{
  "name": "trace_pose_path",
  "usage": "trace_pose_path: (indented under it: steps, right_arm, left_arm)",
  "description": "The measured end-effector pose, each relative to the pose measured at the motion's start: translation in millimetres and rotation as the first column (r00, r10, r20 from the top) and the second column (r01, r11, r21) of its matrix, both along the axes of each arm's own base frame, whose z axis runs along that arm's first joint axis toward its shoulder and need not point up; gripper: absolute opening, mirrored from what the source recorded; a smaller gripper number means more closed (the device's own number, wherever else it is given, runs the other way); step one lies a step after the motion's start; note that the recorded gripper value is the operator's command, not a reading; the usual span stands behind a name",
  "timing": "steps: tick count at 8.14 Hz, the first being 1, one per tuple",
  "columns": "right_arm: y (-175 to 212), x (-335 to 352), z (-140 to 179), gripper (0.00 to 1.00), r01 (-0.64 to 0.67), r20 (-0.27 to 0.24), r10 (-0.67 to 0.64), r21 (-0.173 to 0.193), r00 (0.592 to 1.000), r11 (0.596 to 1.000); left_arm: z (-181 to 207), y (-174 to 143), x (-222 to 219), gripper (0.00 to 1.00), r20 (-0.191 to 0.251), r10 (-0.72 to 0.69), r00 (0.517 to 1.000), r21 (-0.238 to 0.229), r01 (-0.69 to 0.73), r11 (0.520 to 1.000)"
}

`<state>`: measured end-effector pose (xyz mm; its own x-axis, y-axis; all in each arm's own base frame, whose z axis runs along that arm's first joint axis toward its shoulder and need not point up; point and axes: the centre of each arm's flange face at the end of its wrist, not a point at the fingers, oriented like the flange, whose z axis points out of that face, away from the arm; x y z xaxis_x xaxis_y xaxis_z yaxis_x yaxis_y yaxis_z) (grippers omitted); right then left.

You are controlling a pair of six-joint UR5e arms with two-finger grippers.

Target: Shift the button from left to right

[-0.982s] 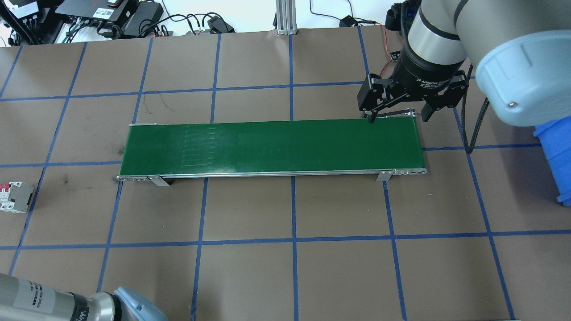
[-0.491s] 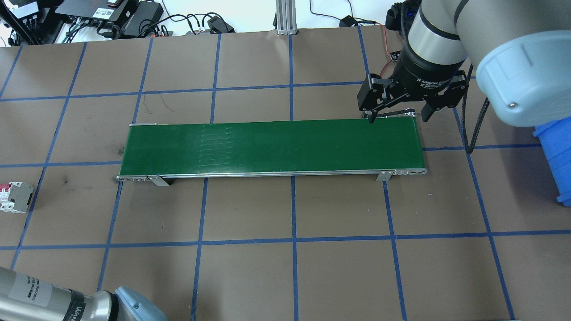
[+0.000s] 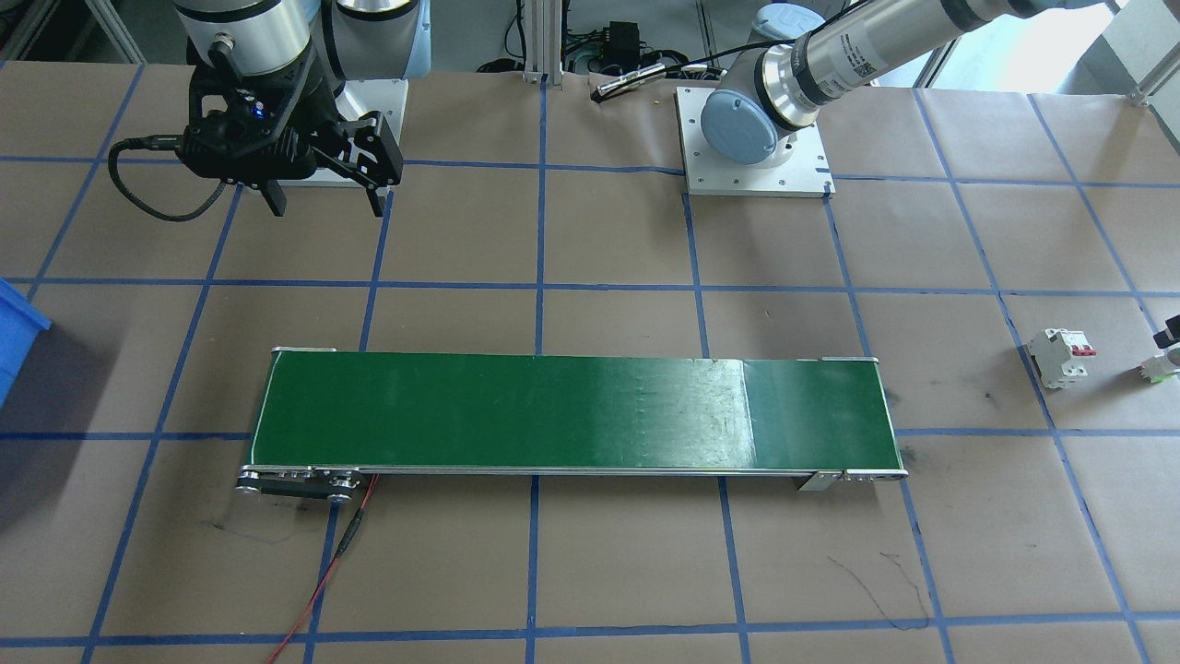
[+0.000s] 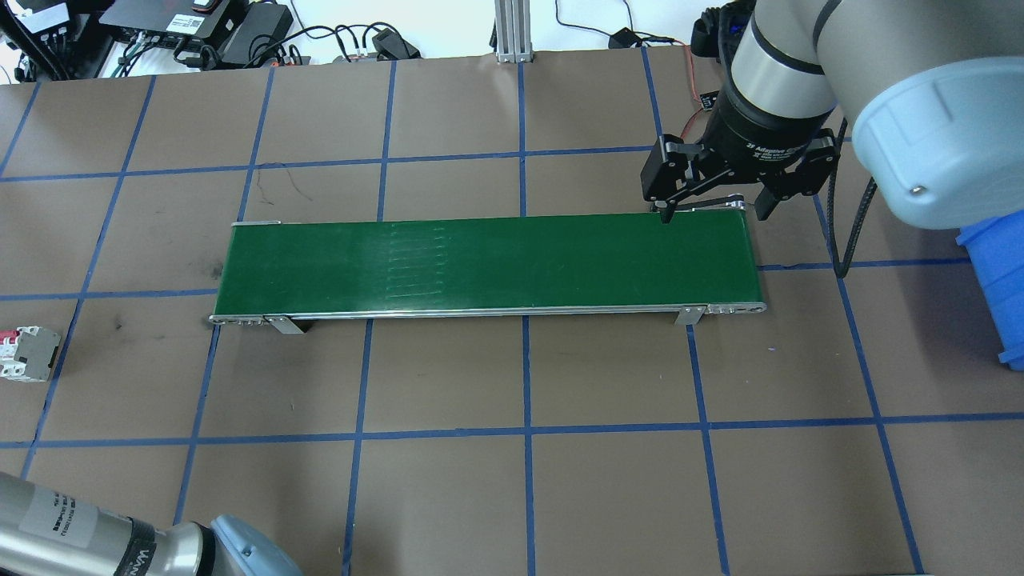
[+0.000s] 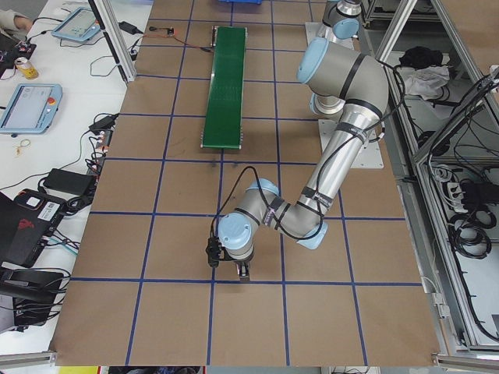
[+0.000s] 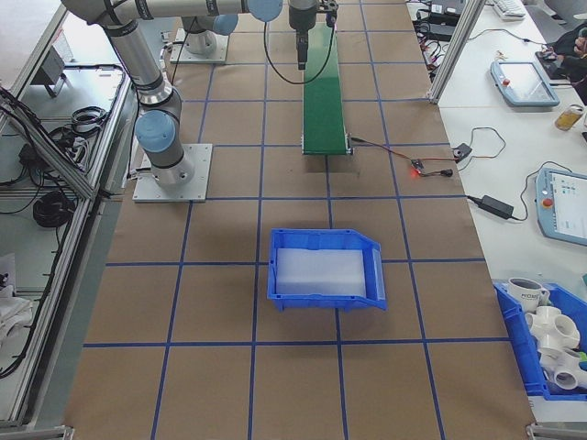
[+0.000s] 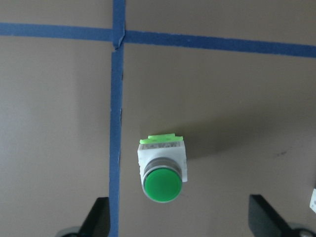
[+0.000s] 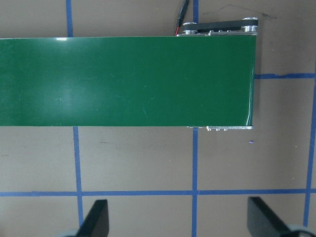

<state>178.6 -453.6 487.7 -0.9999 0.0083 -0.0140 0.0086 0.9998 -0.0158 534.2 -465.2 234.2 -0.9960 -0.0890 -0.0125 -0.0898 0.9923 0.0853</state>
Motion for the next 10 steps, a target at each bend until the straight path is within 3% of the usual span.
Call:
trace_pose_path:
  steps: [4,7,10]
  right_arm:
    - [1,0,-3,1.00,0.001,0.001,-0.001,0.006,1.000,1.000]
    - [1,0,-3,1.00,0.001,0.001,-0.001,0.006,1.000,1.000]
    - [1,0,-3,1.00,0.001,0.001,-0.001,0.006,1.000,1.000]
  left_arm:
    - [-20,-10,5,1.00,0.034,-0.087,0.996,-0.021,0.088,0.996]
    - [-23,-14,4,1.00,0.022,-0.096,0.995,-0.056,0.097,0.994]
    - [-23,-15,2,0.81,0.013,-0.104,0.994,-0.068,0.105,0.992]
